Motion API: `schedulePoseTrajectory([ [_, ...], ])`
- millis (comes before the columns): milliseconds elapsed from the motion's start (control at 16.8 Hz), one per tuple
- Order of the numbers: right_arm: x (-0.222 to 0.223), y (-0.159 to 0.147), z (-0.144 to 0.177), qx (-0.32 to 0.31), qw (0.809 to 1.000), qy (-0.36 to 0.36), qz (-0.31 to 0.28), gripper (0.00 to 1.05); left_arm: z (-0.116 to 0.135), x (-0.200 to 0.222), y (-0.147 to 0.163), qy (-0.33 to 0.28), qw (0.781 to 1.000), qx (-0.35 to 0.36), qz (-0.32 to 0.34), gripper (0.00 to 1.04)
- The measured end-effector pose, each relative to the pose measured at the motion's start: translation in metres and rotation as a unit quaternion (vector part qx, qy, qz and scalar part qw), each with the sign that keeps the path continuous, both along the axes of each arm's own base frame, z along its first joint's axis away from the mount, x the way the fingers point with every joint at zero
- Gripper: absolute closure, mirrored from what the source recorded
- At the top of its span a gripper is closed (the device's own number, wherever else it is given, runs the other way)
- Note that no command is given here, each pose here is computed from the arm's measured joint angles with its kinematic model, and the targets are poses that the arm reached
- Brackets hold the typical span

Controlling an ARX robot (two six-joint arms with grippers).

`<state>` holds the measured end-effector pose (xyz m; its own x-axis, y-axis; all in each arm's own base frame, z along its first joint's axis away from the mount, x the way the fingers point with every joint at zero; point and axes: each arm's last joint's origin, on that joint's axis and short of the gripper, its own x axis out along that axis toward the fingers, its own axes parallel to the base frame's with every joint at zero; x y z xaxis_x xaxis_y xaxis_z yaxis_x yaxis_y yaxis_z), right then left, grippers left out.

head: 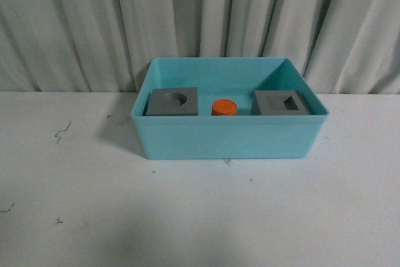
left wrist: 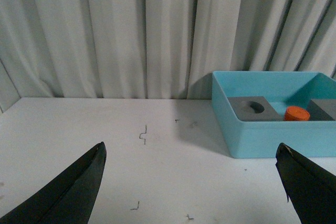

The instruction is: Place gray and orange parts in blue box

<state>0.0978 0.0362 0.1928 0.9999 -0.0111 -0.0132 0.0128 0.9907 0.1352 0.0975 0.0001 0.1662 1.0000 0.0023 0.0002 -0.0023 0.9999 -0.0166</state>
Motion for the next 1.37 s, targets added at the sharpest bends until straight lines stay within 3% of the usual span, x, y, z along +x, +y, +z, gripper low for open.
schedulePoseTrajectory([
  [179,-0.001,-0.012,-0.006,-0.048,0.999,-0.007,0.005,0.74,0.0,0.0,0.0,0.0,1.0,0.0,-0.001,0.07],
  [299,0.0,-0.019,-0.012,-0.058,0.998,-0.004,0.003,0.99,0.0,0.0,0.0,0.0,1.0,0.0,-0.001,0.07],
  [358,0.0,-0.021,-0.012,-0.06,0.998,-0.008,0.002,1.02,0.0,0.0,0.0,0.0,1.0,0.0,-0.001,0.07],
  [597,0.0,-0.03,-0.018,-0.065,0.998,-0.005,0.014,1.03,0.0,0.0,0.0,0.0,1.0,0.0,-0.001,0.07],
  [657,-0.001,-0.038,-0.024,-0.065,0.998,-0.012,-0.01,1.03,0.0,0.0,0.0,0.0,1.0,0.0,-0.001,0.07],
  [1194,-0.001,-0.036,-0.026,-0.065,0.998,-0.009,0.006,1.03,0.0,0.0,0.0,0.0,1.0,0.0,-0.001,0.07],
  [1254,-0.001,-0.036,-0.026,-0.065,0.998,-0.009,0.006,0.91,0.0,0.0,0.0,0.0,1.0,0.0,-0.001,0.07],
  [1373,-0.001,-0.036,-0.026,-0.065,0.998,-0.009,0.006,0.86,0.0,0.0,0.0,0.0,1.0,0.0,-0.001,0.07],
])
